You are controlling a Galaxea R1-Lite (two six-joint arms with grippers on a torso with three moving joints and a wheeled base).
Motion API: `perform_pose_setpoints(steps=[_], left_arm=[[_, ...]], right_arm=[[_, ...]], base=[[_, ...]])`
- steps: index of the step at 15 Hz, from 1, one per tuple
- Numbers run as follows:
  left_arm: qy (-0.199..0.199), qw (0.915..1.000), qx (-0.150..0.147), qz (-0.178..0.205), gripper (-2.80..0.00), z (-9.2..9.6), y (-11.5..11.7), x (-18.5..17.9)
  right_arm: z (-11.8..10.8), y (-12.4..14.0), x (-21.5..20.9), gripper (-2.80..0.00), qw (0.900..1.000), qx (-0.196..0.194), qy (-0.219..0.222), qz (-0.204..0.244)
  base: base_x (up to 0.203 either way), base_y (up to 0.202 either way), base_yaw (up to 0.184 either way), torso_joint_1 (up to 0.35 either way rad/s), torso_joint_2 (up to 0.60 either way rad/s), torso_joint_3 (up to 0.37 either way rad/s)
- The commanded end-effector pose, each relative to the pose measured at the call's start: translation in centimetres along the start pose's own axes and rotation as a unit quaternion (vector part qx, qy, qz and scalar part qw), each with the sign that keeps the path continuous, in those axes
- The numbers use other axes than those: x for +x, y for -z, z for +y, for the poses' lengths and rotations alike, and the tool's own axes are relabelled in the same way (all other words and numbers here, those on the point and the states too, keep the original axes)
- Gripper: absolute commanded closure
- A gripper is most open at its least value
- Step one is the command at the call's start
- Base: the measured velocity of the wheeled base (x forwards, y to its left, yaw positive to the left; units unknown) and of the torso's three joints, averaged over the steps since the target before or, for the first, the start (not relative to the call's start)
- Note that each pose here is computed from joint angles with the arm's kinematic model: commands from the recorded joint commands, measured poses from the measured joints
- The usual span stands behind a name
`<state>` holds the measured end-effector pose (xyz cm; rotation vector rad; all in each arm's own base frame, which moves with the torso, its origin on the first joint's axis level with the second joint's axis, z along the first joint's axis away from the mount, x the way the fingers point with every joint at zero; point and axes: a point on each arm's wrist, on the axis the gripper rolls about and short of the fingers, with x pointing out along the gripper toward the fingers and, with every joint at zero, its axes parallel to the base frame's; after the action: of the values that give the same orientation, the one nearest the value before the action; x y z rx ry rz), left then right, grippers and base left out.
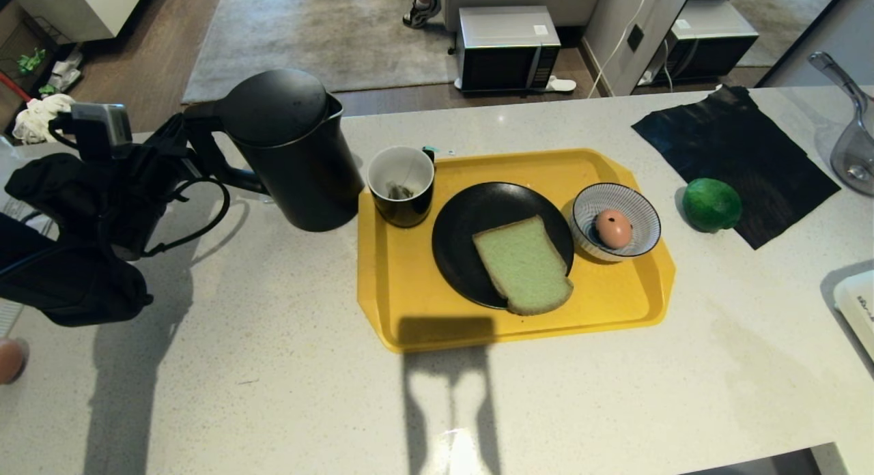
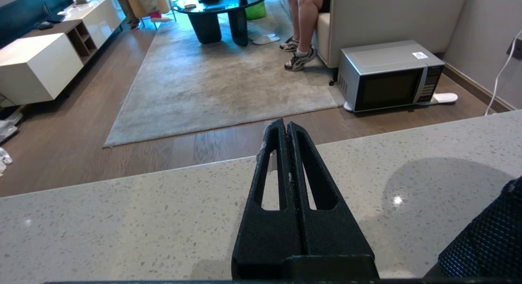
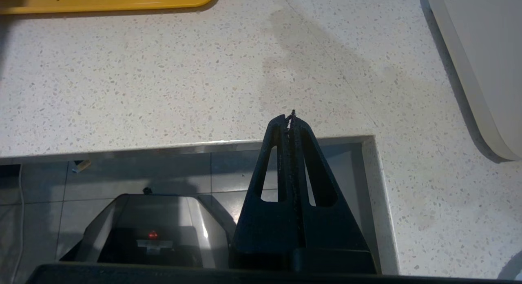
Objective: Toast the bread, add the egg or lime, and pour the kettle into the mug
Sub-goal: Pick up the kettle
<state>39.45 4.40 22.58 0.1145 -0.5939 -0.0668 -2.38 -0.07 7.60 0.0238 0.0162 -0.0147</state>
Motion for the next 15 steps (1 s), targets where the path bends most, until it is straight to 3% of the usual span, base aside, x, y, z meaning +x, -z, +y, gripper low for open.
perform_pose_setpoints(steps=[1, 15], left_arm=[[0.000, 1.0000, 0.002, -0.007, 0.00, 0.03, -0.33, 0.01], [0.001, 1.0000, 0.002, -0.007, 0.00, -0.09, -0.37, 0.01]], right_arm=[[0.00, 0.01, 0.00, 0.00, 1.000, 0.000, 0.000, 0.000], [0.00, 0.00, 0.01, 0.00, 1.000, 0.000, 0.000, 0.001]], base=[[0.000, 0.000, 0.000, 0.000, 0.00, 0.000], [0.000, 0.000, 0.000, 0.000, 0.00, 0.000]])
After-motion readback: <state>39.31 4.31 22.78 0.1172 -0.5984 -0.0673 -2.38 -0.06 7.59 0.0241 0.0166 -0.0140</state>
